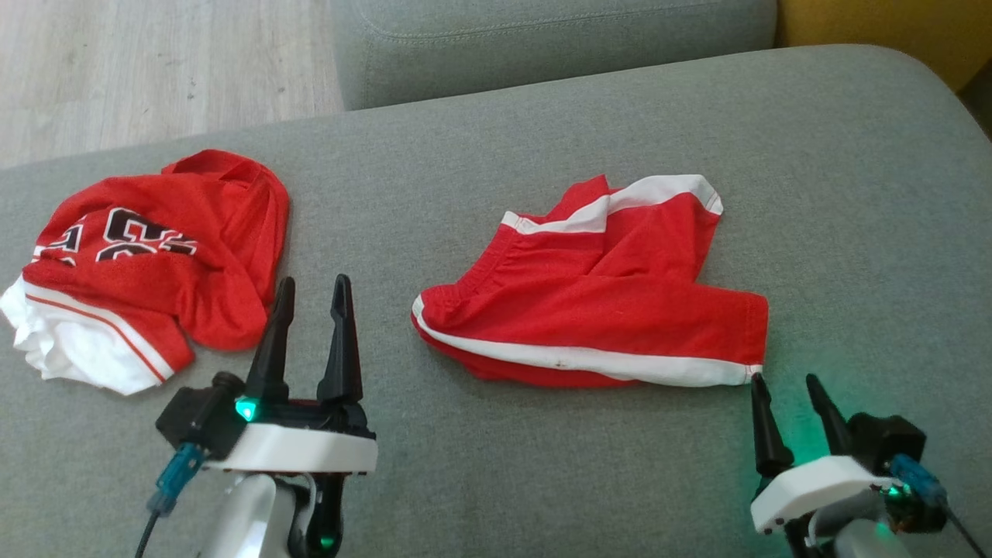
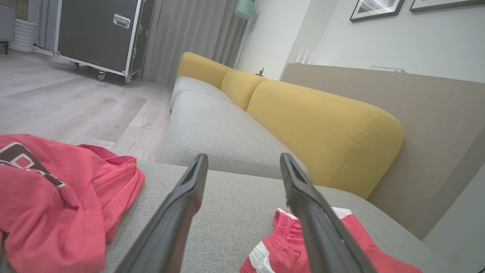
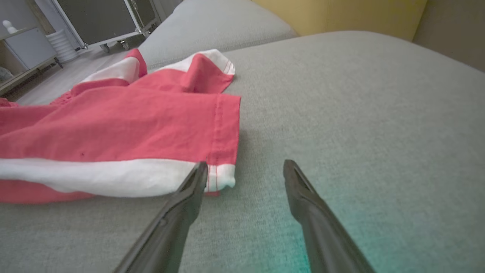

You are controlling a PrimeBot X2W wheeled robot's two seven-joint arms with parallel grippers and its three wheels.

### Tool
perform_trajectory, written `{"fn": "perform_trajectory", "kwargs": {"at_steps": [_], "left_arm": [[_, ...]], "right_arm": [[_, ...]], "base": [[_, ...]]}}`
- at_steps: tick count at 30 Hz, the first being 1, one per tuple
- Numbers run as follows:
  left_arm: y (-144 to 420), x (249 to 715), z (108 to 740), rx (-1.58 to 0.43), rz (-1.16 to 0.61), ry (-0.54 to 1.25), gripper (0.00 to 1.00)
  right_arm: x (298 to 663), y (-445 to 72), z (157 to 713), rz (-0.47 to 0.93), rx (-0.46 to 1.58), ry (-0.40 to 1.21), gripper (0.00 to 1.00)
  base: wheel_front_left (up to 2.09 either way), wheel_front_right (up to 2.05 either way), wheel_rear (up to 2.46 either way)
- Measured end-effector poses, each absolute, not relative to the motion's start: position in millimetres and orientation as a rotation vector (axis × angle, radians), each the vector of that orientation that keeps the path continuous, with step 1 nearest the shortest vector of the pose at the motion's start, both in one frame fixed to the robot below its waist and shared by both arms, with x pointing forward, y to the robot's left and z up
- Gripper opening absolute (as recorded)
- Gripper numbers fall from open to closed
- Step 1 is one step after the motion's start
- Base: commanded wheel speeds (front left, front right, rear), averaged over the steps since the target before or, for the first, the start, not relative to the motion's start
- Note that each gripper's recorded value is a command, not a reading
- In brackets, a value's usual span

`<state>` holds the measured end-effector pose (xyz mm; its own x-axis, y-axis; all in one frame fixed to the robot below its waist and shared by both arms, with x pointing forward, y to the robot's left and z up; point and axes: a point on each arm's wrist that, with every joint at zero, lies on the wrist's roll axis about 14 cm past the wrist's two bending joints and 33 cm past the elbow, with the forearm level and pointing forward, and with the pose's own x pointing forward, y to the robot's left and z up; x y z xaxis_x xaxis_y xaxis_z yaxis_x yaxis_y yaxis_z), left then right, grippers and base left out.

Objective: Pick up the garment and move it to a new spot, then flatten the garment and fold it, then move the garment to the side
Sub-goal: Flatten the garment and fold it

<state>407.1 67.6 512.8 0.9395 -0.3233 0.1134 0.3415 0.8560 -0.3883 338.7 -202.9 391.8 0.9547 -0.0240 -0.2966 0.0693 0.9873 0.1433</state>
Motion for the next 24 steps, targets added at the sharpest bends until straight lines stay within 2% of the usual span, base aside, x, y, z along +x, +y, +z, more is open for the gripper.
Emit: {"fn": "perform_trajectory", "kwargs": {"at_steps": [15, 16, 17, 18, 24], "left_arm": [[75.4, 406.6, 501.7, -0.413, -0.323, -0.018, 1.0], [75.5, 406.5, 501.8, -0.413, -0.323, -0.018, 1.0], [75.5, 406.4, 501.9, -0.412, -0.323, -0.018, 1.0], [75.5, 406.4, 501.7, -0.412, -0.323, -0.017, 1.0], [73.6, 406.5, 504.4, -0.411, -0.329, -0.024, 1.0]], "right_arm": [[351.7, -189.1, 369.9, -0.016, 0.172, 0.385, 1.0], [350.9, -188.4, 368.8, -0.013, 0.172, 0.389, 0.8], [350.2, -187.8, 367.9, -0.012, 0.172, 0.393, 0.36], [349.9, -187.2, 367.7, -0.01, 0.171, 0.394, 0.0], [354.2, -195.7, 380.3, -0.033, 0.173, 0.348, 0.0]], "base": [[0.0, 0.0, 0.0], [0.0, 0.0, 0.0], [0.0, 0.0, 0.0], [0.0, 0.0, 0.0], [0.0, 0.0, 0.0]]}}
